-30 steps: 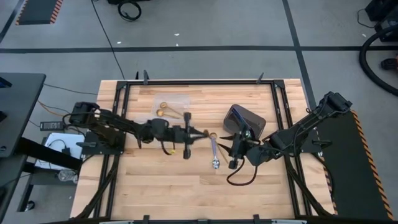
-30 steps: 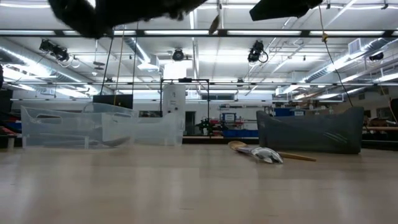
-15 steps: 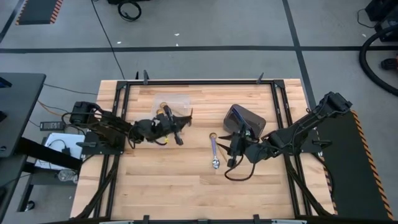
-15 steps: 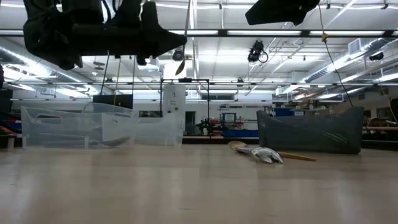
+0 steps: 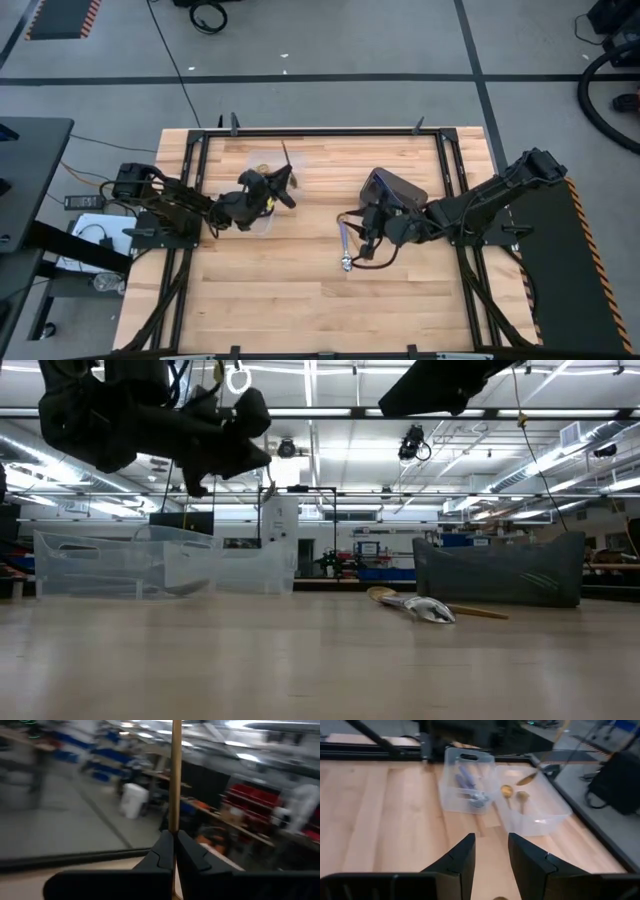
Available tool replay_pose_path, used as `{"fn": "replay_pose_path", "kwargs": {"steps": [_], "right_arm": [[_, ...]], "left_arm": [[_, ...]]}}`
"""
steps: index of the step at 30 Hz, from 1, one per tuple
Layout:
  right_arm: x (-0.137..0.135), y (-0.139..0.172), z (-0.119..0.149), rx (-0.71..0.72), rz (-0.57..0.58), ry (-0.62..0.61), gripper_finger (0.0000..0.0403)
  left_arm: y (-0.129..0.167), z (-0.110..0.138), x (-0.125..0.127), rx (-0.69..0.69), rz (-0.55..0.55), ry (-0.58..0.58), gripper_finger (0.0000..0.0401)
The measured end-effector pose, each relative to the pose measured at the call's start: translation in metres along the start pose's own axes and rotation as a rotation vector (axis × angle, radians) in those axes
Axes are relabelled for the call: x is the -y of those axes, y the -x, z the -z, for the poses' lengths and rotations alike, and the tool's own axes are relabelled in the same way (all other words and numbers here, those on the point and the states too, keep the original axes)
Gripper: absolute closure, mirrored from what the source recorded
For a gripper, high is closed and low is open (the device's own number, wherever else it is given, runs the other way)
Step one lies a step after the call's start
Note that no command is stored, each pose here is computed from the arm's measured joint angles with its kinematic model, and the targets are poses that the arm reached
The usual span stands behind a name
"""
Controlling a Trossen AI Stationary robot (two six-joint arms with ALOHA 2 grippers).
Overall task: Sort silverware by color (type)
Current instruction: Put the gold spoon into the top transparent bin
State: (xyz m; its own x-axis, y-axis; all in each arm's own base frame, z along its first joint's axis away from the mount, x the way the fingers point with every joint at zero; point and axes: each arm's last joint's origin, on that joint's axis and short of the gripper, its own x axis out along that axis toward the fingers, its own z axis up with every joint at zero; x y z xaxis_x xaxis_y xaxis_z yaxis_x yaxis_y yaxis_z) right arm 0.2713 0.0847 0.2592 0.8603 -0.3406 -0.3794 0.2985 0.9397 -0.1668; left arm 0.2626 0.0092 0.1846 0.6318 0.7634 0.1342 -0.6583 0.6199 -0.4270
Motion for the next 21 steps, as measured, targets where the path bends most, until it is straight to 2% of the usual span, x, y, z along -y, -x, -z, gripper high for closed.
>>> {"fn": "replay_pose_path", "kwargs": {"steps": [5,9,14,19,21], "right_arm": [[-0.001,-0.001,0.000,-0.014,-0.078,-0.004,0.0277],[-0.005,0.001,0.001,-0.021,-0.153,0.019,0.0277],[-0.011,0.005,0.002,-0.015,-0.192,0.092,0.0277],[-0.015,0.008,0.002,-0.011,-0.219,0.123,0.0278],[-0.017,0.010,0.003,-0.010,-0.227,0.127,0.0278]], "left_arm": [[0.002,0.012,-0.010,-0.019,-0.208,0.039,0.0391],[0.001,0.021,-0.019,-0.030,-0.309,0.064,0.0391],[0.000,0.021,-0.018,-0.066,-0.309,-0.174,0.0391],[-0.004,0.015,-0.011,-0.102,-0.291,-0.484,0.0391],[-0.005,0.014,-0.010,-0.127,-0.281,-0.651,0.0391]]}}
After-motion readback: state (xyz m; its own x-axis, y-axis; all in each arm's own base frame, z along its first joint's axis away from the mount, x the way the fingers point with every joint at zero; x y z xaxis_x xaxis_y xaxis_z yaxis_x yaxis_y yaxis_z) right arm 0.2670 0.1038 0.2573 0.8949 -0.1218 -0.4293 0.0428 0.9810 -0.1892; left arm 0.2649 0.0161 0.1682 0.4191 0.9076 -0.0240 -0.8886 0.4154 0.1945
